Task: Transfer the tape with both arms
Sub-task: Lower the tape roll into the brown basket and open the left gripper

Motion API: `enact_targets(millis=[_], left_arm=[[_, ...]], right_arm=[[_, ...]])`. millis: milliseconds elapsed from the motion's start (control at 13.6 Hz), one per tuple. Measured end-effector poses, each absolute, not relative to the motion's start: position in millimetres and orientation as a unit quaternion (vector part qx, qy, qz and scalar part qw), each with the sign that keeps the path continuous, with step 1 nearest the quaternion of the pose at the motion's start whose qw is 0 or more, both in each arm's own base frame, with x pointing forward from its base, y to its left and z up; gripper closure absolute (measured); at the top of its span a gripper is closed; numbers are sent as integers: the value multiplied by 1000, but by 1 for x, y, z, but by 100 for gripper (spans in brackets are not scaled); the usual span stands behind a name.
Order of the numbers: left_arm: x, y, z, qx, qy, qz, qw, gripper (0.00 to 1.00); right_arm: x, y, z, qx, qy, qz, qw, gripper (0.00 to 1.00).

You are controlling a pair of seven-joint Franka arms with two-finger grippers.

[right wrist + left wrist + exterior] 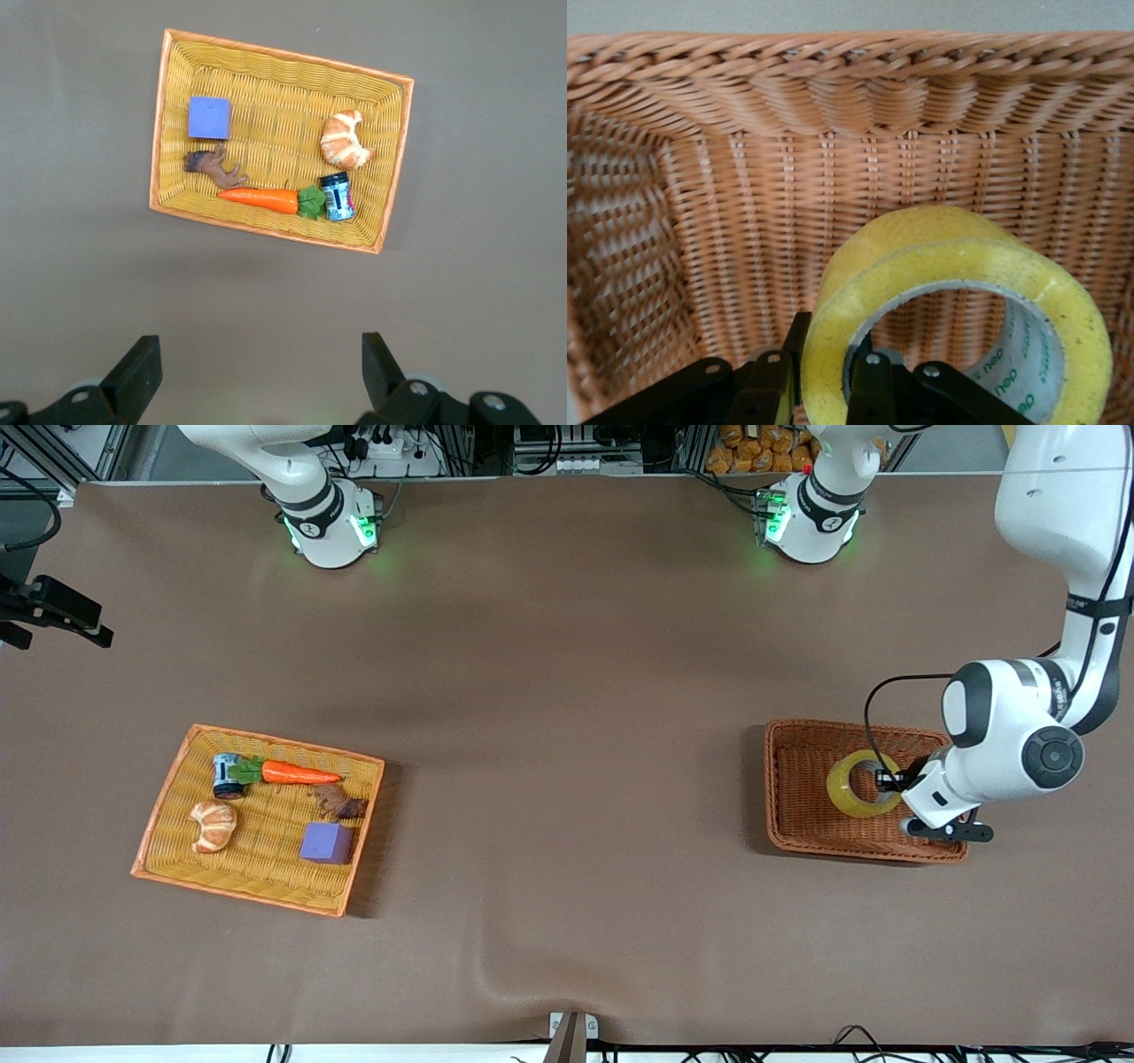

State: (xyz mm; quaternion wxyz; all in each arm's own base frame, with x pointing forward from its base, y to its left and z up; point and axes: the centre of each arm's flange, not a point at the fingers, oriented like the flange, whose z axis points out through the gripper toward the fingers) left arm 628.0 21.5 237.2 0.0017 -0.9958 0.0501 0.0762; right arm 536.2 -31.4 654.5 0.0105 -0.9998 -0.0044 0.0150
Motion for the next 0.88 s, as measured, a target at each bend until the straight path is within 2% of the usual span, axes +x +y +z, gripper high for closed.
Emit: enact_targets(millis=[147,295,442,737,884], left_arm=[[628,22,229,-996,50,77,1,78],[630,24,232,-996,48,73,1,63],[637,25,247,-997,48,58,3,42],[649,18,357,-998,52,22,10,1],[649,9,429,-998,59,26,17,0]], right_arm=[[536,-32,655,-1000,-4,15,11,0],[536,-32,655,-1000,-4,15,11,0],[536,-32,655,-1000,-4,15,11,0],[536,-31,655,-1000,-5,14,10,0],[536,-35,656,-1000,-1,13,10,0]])
